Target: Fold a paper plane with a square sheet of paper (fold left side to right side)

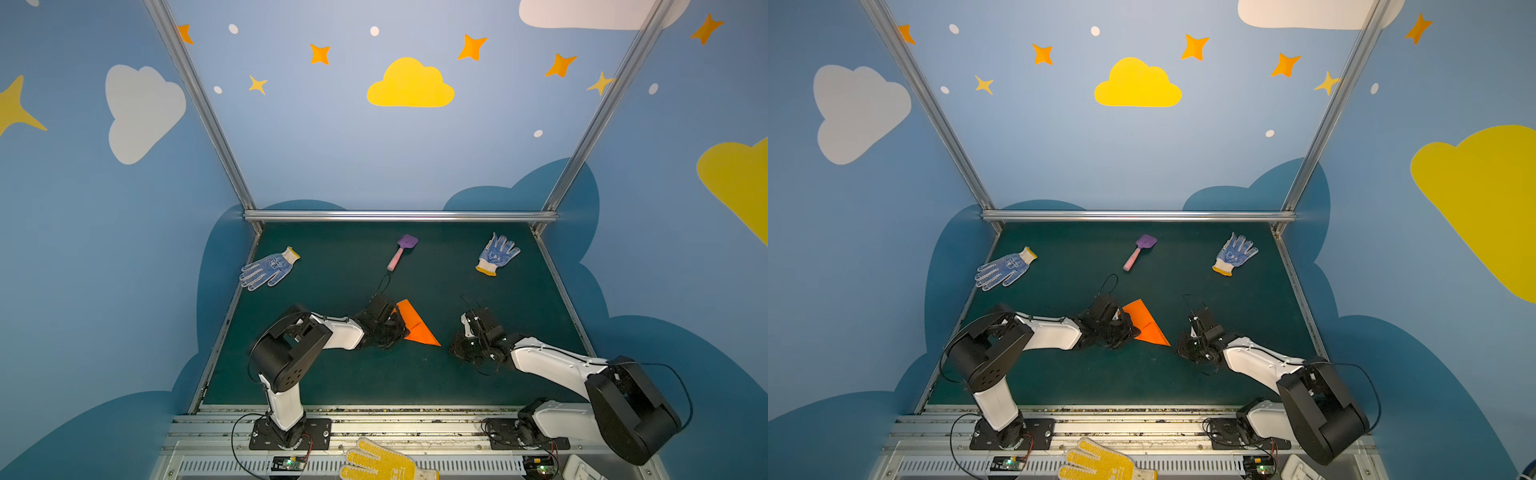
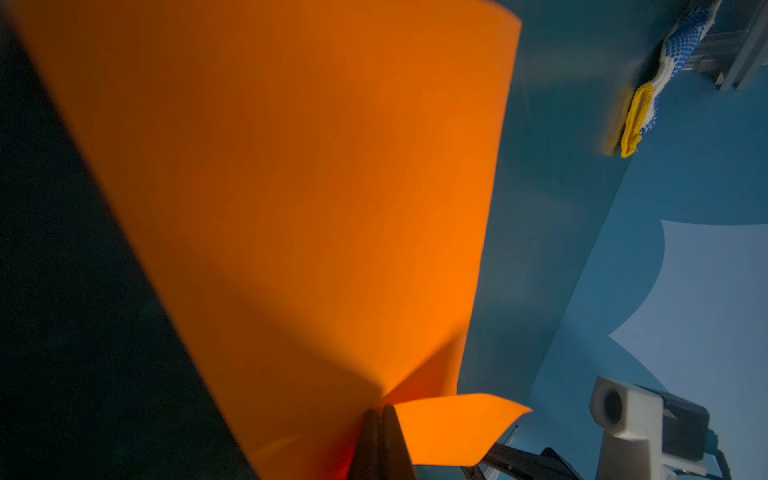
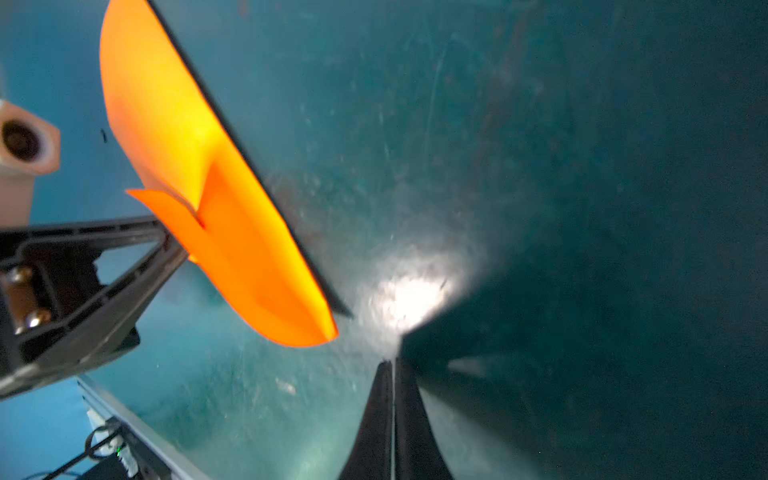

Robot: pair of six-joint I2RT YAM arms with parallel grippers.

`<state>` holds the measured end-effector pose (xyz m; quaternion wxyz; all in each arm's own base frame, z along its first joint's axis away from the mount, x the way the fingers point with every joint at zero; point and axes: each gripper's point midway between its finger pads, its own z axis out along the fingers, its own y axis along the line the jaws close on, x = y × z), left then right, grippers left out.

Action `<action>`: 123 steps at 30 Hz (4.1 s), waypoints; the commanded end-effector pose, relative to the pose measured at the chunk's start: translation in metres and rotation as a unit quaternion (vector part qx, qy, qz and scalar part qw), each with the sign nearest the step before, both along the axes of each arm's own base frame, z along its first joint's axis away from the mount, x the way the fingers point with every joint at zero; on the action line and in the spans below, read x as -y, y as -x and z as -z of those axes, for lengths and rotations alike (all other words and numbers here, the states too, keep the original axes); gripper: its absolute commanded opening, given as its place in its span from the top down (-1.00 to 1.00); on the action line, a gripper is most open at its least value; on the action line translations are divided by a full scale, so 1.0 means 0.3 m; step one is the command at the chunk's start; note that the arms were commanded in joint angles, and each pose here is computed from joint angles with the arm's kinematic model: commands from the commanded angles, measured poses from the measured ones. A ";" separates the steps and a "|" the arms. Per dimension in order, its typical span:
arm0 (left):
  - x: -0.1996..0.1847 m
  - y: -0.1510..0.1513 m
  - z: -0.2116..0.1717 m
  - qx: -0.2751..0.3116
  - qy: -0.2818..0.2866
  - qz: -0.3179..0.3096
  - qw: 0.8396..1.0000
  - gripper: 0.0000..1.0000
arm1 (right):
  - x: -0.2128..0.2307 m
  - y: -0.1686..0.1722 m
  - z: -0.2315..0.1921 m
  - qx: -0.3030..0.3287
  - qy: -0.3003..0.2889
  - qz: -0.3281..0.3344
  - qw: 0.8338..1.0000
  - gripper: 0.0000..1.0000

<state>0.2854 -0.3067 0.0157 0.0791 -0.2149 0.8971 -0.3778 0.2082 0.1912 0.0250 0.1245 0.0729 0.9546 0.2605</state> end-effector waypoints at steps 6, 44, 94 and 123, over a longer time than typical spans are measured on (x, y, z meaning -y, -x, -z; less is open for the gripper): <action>-0.130 0.081 0.158 -0.068 -0.092 -0.029 0.993 0.93 | -0.155 0.002 -0.120 0.037 -0.017 -0.070 0.997 1.00; -0.019 0.060 -0.091 0.051 -0.080 0.162 0.982 0.93 | -0.157 -0.047 0.128 -0.025 0.045 -0.072 0.996 1.00; 0.110 0.039 0.037 0.063 -0.078 0.200 0.975 0.93 | -0.132 -0.037 0.156 -0.041 0.051 -0.067 0.996 1.00; -0.290 -0.064 0.166 0.014 -0.128 0.073 0.989 0.93 | -0.100 -0.025 0.169 -0.048 0.054 -0.066 0.995 1.00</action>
